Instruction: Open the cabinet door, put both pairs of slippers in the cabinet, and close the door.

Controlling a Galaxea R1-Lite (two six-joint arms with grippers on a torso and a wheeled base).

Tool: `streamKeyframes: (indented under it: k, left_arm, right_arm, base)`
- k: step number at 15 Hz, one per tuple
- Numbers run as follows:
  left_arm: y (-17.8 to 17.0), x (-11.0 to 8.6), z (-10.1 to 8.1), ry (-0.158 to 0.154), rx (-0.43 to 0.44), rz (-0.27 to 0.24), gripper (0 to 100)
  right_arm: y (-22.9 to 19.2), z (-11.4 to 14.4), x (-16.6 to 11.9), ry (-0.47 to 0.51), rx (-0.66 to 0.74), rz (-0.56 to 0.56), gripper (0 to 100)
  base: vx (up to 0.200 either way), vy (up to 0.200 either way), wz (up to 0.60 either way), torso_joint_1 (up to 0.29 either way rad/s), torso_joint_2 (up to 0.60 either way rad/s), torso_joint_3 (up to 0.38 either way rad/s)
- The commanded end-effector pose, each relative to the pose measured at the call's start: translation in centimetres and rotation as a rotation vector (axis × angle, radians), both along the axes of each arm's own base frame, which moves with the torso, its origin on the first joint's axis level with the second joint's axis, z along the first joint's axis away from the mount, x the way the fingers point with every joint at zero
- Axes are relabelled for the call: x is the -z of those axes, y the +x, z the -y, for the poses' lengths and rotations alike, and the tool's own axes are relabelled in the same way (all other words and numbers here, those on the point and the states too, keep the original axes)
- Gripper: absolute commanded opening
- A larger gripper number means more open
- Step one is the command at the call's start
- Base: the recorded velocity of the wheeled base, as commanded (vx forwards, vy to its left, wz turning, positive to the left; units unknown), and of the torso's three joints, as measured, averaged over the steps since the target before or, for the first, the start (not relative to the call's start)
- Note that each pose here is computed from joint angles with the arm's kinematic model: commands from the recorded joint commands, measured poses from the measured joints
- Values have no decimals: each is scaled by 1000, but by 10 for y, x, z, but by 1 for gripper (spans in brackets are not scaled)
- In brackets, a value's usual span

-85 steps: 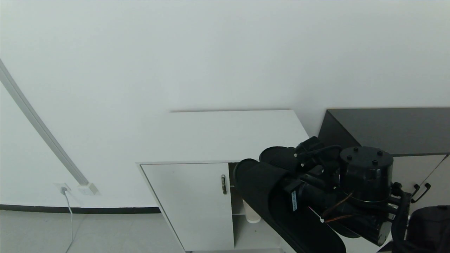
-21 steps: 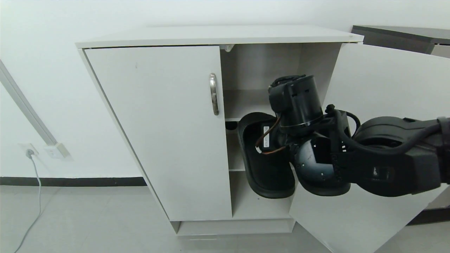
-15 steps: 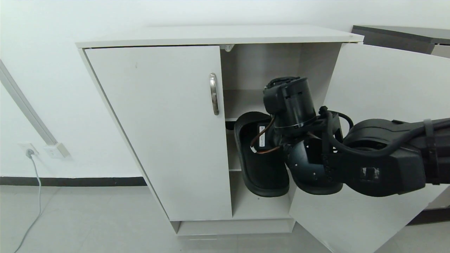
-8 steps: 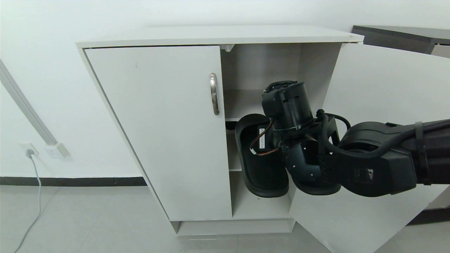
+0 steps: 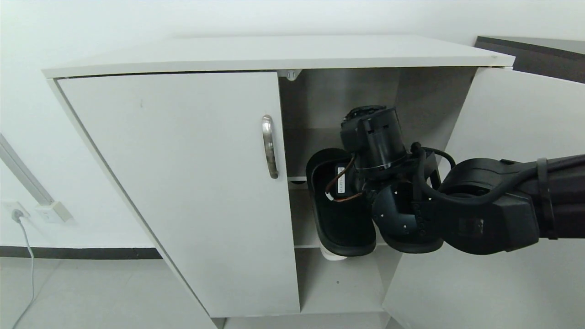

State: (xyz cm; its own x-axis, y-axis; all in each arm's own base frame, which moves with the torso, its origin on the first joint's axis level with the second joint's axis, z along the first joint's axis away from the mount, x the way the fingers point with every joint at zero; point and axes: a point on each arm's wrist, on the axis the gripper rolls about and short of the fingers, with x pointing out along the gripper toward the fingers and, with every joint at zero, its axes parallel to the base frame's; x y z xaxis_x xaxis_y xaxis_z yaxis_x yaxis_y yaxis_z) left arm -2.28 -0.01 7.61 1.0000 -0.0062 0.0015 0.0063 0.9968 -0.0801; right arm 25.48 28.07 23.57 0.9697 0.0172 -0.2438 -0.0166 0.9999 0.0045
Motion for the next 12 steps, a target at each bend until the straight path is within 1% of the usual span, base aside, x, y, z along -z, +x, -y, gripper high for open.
streamKeyframes:
  k: [1,5,7,10,12]
  left_arm:
    - [0,0,0,0,0,0,0]
    - [0,0,0,0,0,0,0]
    - [0,0,0,0,0,0,0]
    - [0,0,0,-1,-2,0,0]
    - [0,0,0,-1,-2,0,0]
  right_arm:
    - [0,0,1,-2,1,-1,0]
    - [19,-3,8,10,31,14,0]
    - [29,-4,7,8,40,23,0]
    - [47,-6,5,15,17,27,0]
    - [67,-5,8,5,34,37,0]
  base:
    - [200,0,0,2,2,7]
    - [0,0,0,0,0,0]
    - [0,0,0,0,0,0]
    - [0,0,0,0,0,0]
    - [0,0,0,0,0,0]
